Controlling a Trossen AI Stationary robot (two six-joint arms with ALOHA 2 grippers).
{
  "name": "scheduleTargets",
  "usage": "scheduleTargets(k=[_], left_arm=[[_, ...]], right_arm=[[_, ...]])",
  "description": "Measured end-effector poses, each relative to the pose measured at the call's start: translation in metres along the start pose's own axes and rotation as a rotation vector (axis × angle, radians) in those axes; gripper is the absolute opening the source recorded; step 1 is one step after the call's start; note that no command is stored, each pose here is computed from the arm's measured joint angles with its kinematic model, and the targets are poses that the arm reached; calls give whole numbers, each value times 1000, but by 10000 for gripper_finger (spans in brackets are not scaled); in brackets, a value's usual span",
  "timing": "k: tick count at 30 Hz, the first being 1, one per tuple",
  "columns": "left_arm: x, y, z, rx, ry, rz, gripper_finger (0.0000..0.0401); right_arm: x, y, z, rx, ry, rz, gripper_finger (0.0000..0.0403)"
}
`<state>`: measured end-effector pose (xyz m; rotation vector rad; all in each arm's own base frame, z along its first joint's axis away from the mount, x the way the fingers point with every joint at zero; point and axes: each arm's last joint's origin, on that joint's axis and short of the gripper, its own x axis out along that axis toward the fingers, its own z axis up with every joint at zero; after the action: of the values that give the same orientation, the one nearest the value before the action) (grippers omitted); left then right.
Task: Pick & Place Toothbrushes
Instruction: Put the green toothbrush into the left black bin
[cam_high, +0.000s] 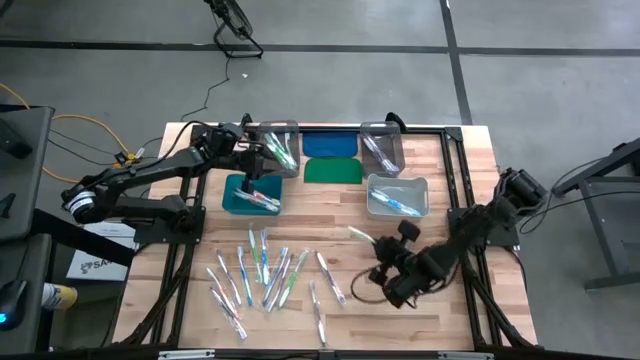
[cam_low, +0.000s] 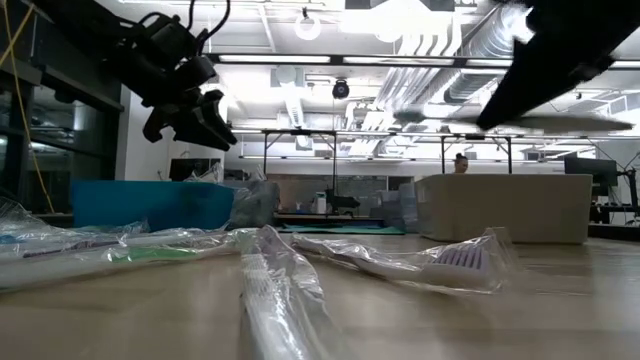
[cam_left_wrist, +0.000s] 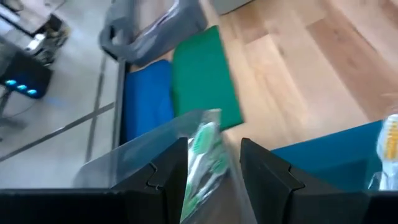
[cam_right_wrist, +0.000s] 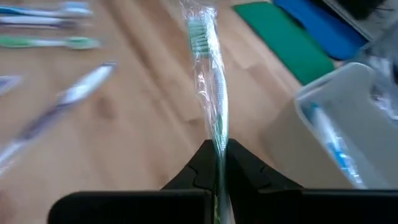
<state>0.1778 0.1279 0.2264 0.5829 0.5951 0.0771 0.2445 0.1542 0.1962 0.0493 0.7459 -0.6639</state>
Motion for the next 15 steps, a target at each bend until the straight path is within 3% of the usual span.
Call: scheduleTargets(k=[7,11,15], left_arm=[[13,2,-2,3,-65,-34,141],[15,5,0,16,-87,-10,141],[15,6,1,17,-97,2,141]], right_arm=[[33,-26,10,-6,-12,-141,10],[44,-47,30,8,-45,-117,10],[56,-76,54,8,-101,-22,10]])
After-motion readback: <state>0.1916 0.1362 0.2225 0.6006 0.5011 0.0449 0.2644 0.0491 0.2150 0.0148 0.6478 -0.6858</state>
